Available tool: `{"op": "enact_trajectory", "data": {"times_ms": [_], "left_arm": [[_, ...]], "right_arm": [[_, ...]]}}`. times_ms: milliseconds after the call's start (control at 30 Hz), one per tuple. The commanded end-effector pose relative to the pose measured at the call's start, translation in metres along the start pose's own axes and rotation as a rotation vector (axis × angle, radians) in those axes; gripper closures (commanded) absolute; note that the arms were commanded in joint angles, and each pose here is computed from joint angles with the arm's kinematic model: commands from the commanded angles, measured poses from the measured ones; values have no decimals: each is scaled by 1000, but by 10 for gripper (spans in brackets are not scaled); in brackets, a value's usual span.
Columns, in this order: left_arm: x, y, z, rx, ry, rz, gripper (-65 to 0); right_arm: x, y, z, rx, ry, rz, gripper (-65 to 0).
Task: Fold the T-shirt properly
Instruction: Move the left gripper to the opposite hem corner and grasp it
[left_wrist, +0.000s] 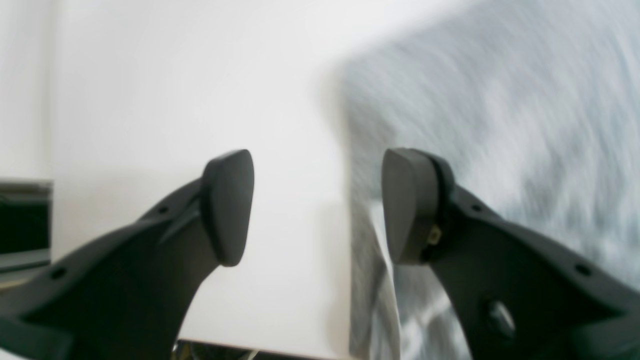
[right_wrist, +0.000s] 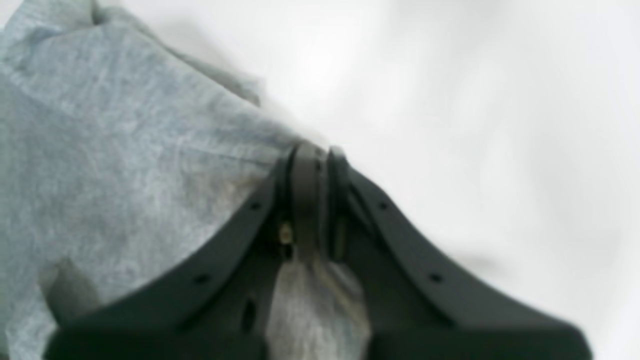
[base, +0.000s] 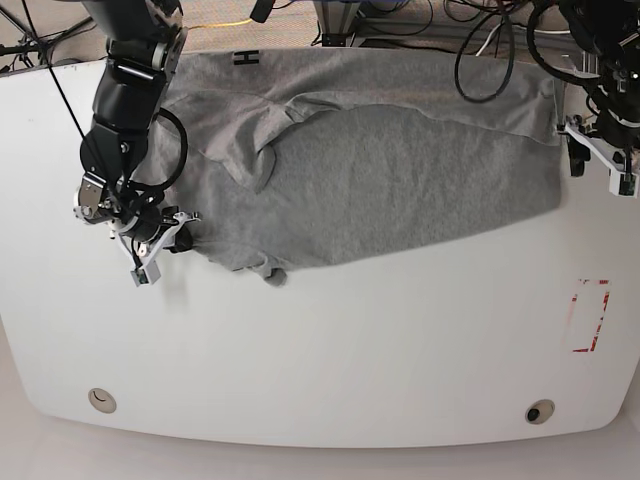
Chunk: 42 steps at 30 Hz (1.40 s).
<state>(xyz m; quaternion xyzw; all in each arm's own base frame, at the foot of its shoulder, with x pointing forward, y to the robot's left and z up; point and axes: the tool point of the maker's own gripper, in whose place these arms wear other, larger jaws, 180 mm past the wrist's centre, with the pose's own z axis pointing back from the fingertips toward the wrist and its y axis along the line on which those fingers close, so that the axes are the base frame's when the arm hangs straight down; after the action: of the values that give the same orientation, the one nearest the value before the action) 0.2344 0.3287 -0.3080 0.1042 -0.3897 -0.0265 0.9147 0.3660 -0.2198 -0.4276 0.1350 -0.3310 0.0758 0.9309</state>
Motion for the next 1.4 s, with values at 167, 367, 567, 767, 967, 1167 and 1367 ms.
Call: {"op": "enact_trajectory", "data": {"times_ms": [167,367,567,767,967,1167,1367], "left_arm": [[16,25,-25,46,19,217,-510],[3,19,-64,-20,82,367,-510],[-8,5,-87,-83,134,439,-510],[-8,-24,-107,-166,176,421,-507],[9,-42,-117,-205,137,374,-504],[18,-52,-120,-220,92,384,-206],[23,-53,-120,-221,67,383,0]], "right_arm": [[-10,-4,3,-16,45,17,-8],[-10,-5,3,-18,41,18,-6],[-11,-5,3,-18,43,18,-6],[-12,-5,3,-19,43,16,-6],[-12,-5,3,-17,43,15,-3],[-3,-5,7,-28,25,34,0],[2,-5,15,-45,3,67,0]]}}
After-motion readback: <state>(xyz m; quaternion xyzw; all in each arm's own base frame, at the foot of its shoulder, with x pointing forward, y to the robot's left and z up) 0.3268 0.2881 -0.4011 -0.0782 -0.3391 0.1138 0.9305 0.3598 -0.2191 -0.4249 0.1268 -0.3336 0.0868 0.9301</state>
